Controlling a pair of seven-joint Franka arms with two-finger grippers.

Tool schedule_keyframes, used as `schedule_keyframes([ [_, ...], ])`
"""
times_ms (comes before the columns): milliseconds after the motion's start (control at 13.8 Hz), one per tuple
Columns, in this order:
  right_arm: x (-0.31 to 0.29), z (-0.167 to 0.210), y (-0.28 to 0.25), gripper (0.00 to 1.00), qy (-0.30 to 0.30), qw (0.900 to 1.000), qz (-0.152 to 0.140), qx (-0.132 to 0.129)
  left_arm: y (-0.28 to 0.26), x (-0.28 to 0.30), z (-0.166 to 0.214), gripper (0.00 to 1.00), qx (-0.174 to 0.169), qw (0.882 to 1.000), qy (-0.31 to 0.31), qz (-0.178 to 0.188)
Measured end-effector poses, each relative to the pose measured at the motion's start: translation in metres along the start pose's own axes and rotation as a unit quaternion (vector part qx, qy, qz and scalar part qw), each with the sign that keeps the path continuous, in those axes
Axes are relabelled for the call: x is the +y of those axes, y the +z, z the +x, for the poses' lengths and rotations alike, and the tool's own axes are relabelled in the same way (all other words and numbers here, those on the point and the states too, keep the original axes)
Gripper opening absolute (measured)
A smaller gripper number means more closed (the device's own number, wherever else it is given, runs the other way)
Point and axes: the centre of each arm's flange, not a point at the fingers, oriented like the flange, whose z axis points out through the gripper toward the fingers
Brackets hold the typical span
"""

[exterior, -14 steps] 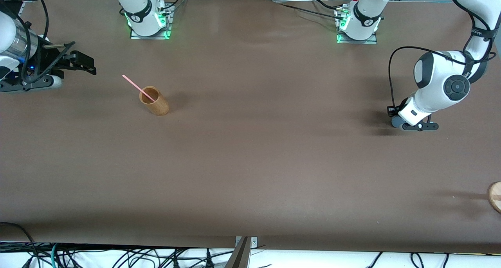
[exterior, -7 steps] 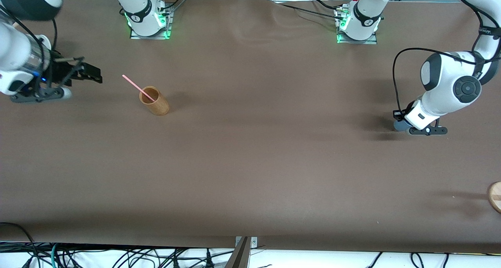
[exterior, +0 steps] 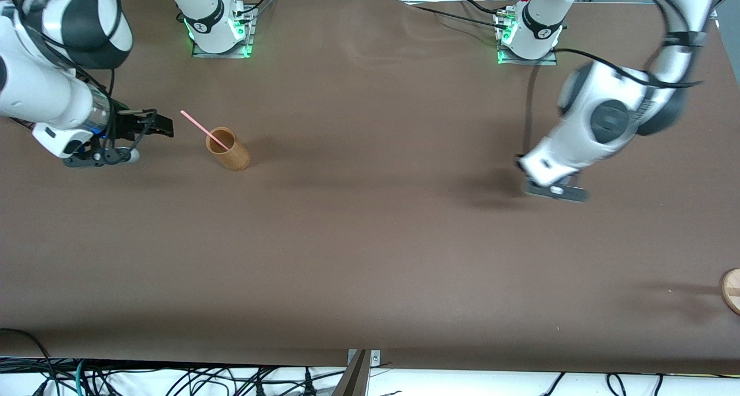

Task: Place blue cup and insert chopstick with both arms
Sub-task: 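Carry the blue cup mid-table with the left gripper while the right gripper approaches the chopstick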

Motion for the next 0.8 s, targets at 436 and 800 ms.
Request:
schedule_keyframes([
  [436,0.000,-0.019,0.054,0.94,0.002,1.000,0.002,-0.013,-0.002,0.224,-0.005,0.06,-0.002,0.998,-0.035,-0.053],
  [800,-0.002,-0.026,0.081,0.92,0.002,1.000,0.003,-0.023,0.059,0.294,0.012,0.06,-0.055,0.992,-0.074,-0.081],
])
